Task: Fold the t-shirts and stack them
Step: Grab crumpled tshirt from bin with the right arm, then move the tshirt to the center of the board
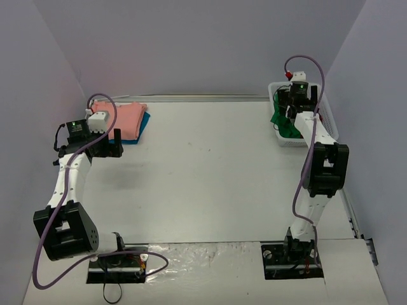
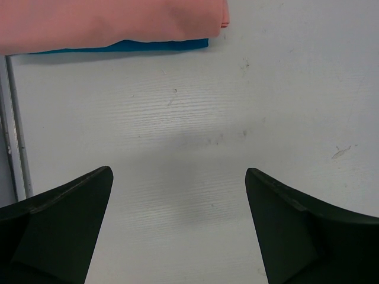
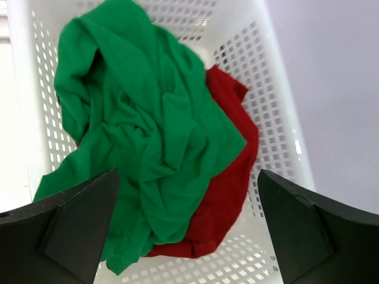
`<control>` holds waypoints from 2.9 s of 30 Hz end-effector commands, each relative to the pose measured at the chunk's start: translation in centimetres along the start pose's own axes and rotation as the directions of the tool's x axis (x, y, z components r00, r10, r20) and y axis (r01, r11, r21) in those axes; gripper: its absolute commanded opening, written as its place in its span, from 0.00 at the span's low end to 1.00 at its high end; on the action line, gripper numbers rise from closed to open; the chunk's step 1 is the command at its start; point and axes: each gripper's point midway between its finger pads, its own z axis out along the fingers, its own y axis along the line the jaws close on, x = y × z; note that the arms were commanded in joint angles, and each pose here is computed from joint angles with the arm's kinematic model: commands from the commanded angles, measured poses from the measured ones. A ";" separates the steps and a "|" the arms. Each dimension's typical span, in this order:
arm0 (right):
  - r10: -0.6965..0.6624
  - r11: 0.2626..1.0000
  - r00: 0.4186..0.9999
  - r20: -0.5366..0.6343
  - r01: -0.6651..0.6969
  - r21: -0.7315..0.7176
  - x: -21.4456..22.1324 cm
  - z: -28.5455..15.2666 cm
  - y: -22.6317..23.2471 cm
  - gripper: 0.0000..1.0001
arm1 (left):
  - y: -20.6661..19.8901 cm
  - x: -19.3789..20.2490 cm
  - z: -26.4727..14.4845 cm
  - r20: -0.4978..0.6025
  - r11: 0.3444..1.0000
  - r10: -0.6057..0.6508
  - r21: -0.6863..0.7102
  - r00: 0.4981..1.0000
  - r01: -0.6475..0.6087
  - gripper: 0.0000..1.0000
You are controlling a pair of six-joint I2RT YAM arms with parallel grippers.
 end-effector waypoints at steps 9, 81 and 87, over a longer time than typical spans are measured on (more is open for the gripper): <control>0.007 0.994 0.994 -0.105 -0.018 -0.107 1.7 6.4 2.5 0.94 | 0.0 -0.2 0.2 0.011 0.999 0.037 0.002 0.999 -0.037 0.94; -0.056 0.856 0.934 0.354 0.227 -0.464 -13.7 -27.3 7.0 0.00 | -1.3 -0.8 -0.5 0.041 0.997 0.031 0.066 0.999 -0.034 0.94; -0.134 0.631 0.907 0.400 0.389 -0.671 -10.9 -32.9 15.8 0.00 | -1.1 -0.9 -0.7 0.044 0.998 0.034 0.050 0.998 -0.036 0.94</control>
